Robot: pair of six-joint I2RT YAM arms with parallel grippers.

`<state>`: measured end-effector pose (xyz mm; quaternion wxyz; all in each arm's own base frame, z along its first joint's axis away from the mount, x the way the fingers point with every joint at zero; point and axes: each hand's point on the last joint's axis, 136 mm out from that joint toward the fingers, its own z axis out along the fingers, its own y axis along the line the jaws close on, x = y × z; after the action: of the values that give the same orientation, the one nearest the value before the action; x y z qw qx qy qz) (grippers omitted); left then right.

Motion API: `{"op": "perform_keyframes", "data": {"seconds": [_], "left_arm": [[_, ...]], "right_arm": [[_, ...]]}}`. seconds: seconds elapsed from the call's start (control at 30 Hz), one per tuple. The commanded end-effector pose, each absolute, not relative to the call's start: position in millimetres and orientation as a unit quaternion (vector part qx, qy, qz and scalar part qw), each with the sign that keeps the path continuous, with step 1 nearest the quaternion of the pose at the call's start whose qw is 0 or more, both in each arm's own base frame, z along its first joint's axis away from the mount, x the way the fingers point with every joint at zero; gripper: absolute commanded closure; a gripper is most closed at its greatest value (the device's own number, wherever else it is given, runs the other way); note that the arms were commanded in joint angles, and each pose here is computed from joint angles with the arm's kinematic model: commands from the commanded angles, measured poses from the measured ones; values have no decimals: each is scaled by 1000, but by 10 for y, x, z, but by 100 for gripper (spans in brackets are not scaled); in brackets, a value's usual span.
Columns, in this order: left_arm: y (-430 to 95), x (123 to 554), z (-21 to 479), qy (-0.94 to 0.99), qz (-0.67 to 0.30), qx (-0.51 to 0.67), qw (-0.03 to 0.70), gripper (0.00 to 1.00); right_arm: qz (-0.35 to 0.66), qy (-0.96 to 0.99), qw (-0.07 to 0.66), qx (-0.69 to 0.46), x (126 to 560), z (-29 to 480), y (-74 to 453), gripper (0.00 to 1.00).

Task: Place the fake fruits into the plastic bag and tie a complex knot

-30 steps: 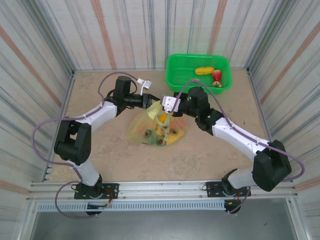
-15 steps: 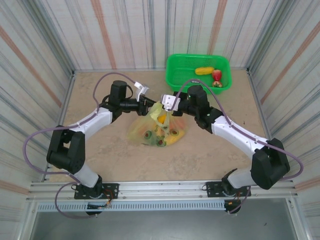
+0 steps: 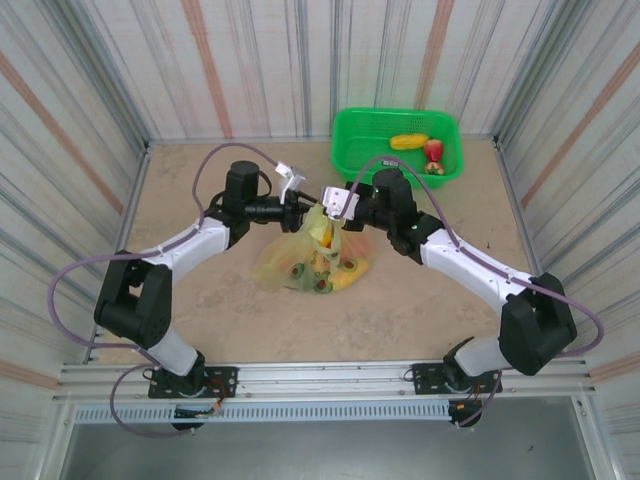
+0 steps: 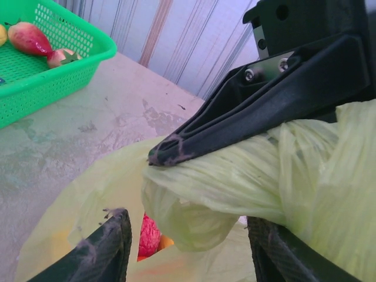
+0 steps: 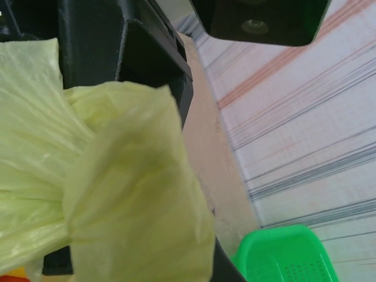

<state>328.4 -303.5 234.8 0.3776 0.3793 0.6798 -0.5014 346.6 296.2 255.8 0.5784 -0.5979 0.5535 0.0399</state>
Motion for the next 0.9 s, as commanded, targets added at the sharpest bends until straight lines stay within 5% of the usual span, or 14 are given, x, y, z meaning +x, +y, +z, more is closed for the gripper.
{"op": "perform_keyframes", "data": {"seconds": [0.0, 0.37, 0.87], "left_arm": [[-3115, 3216, 2532, 650, -515, 399, 392, 51], [-3125, 3198, 2595, 638, -513, 411, 401, 100], [-2912, 3159, 2587, 653, -492, 402, 412, 100]], "right_arm": [[55, 557, 579, -593, 3483, 2613, 3028, 100], [55, 570, 569, -590, 3488, 2548, 3022, 100], [41, 590, 563, -578, 3493, 2535, 2920, 100]]}}
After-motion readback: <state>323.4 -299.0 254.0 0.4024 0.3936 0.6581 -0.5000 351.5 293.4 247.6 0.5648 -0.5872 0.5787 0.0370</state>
